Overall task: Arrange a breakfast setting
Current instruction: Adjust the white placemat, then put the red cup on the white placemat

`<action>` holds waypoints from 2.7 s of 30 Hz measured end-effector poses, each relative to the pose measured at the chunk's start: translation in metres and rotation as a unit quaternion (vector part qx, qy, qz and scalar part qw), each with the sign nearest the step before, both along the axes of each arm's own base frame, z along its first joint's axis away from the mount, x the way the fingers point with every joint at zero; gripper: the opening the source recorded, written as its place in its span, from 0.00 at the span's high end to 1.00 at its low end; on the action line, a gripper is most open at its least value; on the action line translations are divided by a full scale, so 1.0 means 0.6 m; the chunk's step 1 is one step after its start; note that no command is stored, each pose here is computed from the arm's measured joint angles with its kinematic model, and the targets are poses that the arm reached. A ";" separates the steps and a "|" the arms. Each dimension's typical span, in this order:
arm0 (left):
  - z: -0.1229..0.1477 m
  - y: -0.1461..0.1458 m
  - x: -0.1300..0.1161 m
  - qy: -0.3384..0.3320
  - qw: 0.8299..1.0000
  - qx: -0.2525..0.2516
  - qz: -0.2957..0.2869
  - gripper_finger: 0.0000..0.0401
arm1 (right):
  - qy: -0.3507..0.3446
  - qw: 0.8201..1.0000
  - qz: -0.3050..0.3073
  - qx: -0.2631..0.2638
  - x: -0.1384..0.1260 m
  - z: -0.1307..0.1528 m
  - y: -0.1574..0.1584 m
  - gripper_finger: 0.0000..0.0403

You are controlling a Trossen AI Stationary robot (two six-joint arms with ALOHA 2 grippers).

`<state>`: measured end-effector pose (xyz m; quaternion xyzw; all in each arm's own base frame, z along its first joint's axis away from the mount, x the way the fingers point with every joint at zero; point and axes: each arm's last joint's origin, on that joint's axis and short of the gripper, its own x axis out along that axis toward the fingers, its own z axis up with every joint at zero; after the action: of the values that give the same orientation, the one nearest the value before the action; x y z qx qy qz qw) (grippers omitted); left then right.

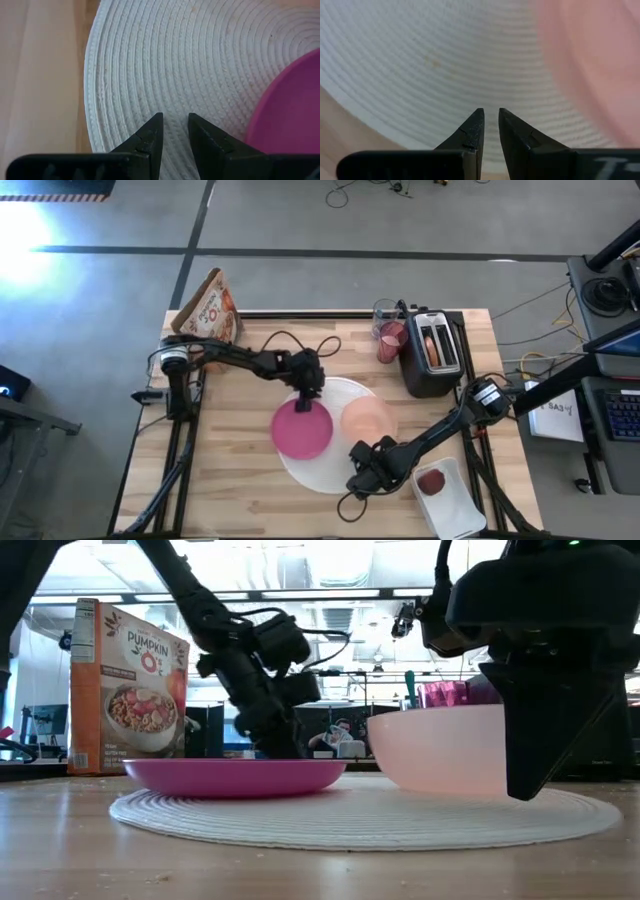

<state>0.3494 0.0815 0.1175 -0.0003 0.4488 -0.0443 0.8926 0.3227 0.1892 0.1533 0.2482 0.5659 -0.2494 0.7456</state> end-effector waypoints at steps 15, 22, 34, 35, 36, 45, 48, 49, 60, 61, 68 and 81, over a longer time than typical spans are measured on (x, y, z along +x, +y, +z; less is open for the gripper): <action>0.021 0.017 0.071 0.020 0.998 0.015 -0.059 0.81 | 0.008 1.000 -0.012 0.004 -0.007 0.003 0.003 0.88; 0.095 0.018 0.072 0.033 0.993 -0.002 -0.109 0.81 | 0.015 1.000 0.005 0.018 -0.011 0.015 0.003 0.88; 0.184 -0.015 0.040 0.055 0.987 -0.072 -0.130 0.81 | -0.066 0.995 0.081 -0.010 -0.025 0.099 -0.010 0.88; 0.192 -0.022 0.036 0.057 0.986 -0.075 -0.135 0.81 | -0.073 0.993 0.089 -0.016 -0.027 0.107 -0.012 0.88; 0.200 -0.029 0.030 0.060 0.985 -0.078 -0.141 0.81 | -0.079 0.992 0.099 -0.023 -0.029 0.114 -0.015 0.88; 0.264 -0.112 -0.019 0.071 0.972 -0.077 -0.209 0.81 | -0.103 0.980 0.107 -0.130 -0.048 0.166 -0.073 0.88; 0.274 -0.148 -0.032 0.060 0.970 -0.082 -0.219 0.81 | -0.091 0.976 0.086 -0.181 -0.061 0.169 -0.102 0.88; 0.275 -0.161 -0.038 0.058 0.969 -0.083 -0.227 0.81 | -0.079 0.974 0.082 -0.195 -0.066 0.168 -0.113 0.88; 0.263 -0.243 -0.084 -0.027 0.984 -0.078 -0.160 0.81 | -0.069 0.973 0.053 -0.214 -0.143 0.156 -0.210 0.88; 0.261 -0.245 -0.084 -0.045 0.986 -0.068 -0.147 0.81 | -0.080 0.973 0.045 -0.211 -0.151 0.153 -0.218 0.88; 0.253 -0.248 -0.061 -0.289 0.953 -0.014 -0.093 0.81 | -0.174 0.967 0.005 -0.187 -0.187 0.153 -0.246 0.88; 0.205 -0.243 -0.071 -0.407 0.909 -0.020 -0.089 0.81 | -0.254 0.946 0.068 -0.191 -0.191 0.202 -0.247 0.84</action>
<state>0.3070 -0.0645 0.2407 0.0401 0.0442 -0.1284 0.9899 0.2084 0.0411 0.2746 0.1171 0.3149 -0.2298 0.9134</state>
